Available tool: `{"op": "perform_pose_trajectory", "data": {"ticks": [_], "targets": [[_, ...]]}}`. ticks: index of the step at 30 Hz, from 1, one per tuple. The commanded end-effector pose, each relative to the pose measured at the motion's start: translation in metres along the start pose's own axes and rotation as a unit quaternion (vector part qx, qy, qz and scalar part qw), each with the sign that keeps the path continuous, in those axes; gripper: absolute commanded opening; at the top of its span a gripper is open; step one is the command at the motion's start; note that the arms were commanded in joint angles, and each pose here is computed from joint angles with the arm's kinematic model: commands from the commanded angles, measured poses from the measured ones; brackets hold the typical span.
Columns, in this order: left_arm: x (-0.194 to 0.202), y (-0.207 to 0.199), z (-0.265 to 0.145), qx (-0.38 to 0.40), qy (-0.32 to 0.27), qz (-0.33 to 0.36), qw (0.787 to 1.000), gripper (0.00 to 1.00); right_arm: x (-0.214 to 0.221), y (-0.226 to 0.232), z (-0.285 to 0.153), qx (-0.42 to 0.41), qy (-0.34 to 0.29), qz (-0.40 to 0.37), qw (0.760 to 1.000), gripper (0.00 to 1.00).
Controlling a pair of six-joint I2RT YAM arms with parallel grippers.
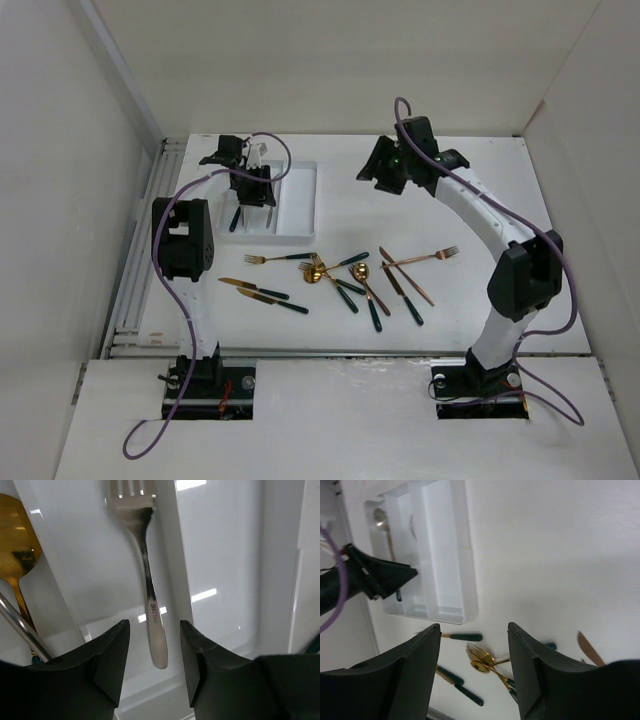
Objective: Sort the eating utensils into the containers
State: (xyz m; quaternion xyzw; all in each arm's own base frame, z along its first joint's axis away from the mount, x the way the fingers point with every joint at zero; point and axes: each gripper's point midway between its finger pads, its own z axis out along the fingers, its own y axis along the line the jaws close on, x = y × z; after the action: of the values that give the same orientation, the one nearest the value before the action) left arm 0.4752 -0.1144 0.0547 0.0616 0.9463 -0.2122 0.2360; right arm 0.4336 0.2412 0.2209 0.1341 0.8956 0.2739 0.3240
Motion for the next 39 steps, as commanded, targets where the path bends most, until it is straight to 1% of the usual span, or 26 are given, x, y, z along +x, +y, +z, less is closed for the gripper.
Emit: {"op": "perform_pose_trajectory", "data": {"ticks": [1, 3, 4, 5, 6, 8, 10, 13, 15, 18, 22, 28, 30, 33, 36, 37, 38, 39], "targets": [[-0.013, -0.007, -0.009, 0.01, -0.018, 0.003, 1.0, 0.42, -0.005, -0.052, -0.021, 0.094, -0.023, 0.029, 0.995, 0.62], [-0.011, -0.005, -0.009, 0.003, -0.014, 0.001, 1.0, 0.43, 0.0, -0.079, -0.031, 0.138, -0.025, 0.059, 0.988, 0.64], [-0.018, -0.006, -0.015, -0.001, -0.024, 0.005, 1.0, 0.43, 0.001, -0.095, -0.034, 0.164, -0.031, 0.069, 0.984, 0.64], [-0.026, -0.006, -0.021, -0.009, -0.036, 0.01, 0.999, 0.45, 0.011, -0.12, -0.034, 0.196, -0.022, 0.086, 0.977, 0.64], [-0.028, -0.004, -0.022, -0.014, -0.037, 0.014, 0.999, 0.45, 0.015, -0.13, -0.039, 0.21, -0.024, 0.103, 0.972, 0.64], [-0.049, -0.006, -0.039, -0.03, -0.068, 0.03, 0.997, 0.46, 0.037, -0.161, -0.038, 0.243, -0.002, 0.118, 0.963, 0.62], [-0.057, -0.007, -0.05, -0.042, -0.075, 0.031, 0.996, 0.47, 0.046, -0.175, -0.036, 0.257, 0.005, 0.13, 0.958, 0.62], [-0.073, -0.012, -0.068, -0.05, -0.1, 0.045, 0.993, 0.48, 0.064, -0.201, -0.029, 0.289, 0.028, 0.15, 0.945, 0.6], [-0.079, -0.018, -0.082, -0.049, -0.115, 0.05, 0.991, 0.5, 0.072, -0.211, -0.025, 0.297, 0.036, 0.163, 0.94, 0.58], [-0.08, -0.022, -0.091, -0.049, -0.122, 0.057, 0.99, 0.5, 0.072, -0.224, -0.021, 0.3, 0.04, 0.186, 0.935, 0.57], [-0.08, -0.027, -0.103, -0.049, -0.132, 0.061, 0.988, 0.51, 0.088, -0.232, -0.014, 0.308, 0.064, 0.19, 0.93, 0.56], [-0.082, -0.028, -0.107, -0.049, -0.136, 0.067, 0.987, 0.51, 0.109, -0.244, 0.003, 0.317, 0.104, 0.194, 0.923, 0.53], [-0.082, -0.028, -0.107, -0.049, -0.136, 0.067, 0.987, 0.51, 0.107, -0.245, 0.007, 0.317, 0.106, 0.19, 0.923, 0.52], [-0.082, -0.028, -0.107, -0.049, -0.136, 0.067, 0.987, 0.51, 0.11, -0.248, 0.01, 0.323, 0.116, 0.184, 0.921, 0.45], [-0.082, -0.028, -0.107, -0.049, -0.136, 0.067, 0.987, 0.51, 0.112, -0.252, 0.012, 0.323, 0.128, 0.163, 0.923, 0.18], [-0.082, -0.028, -0.107, -0.049, -0.136, 0.067, 0.987, 0.51, 0.107, -0.254, 0.01, 0.327, 0.124, 0.161, 0.923, 0.04], [-0.085, -0.03, -0.109, -0.049, -0.14, 0.068, 0.987, 0.51, 0.113, -0.26, 0.012, 0.336, 0.142, 0.151, 0.919, 0.0], [-0.085, -0.03, -0.109, -0.049, -0.14, 0.068, 0.987, 0.51, 0.113, -0.263, 0.012, 0.343, 0.144, 0.144, 0.917, 0.0]]}}
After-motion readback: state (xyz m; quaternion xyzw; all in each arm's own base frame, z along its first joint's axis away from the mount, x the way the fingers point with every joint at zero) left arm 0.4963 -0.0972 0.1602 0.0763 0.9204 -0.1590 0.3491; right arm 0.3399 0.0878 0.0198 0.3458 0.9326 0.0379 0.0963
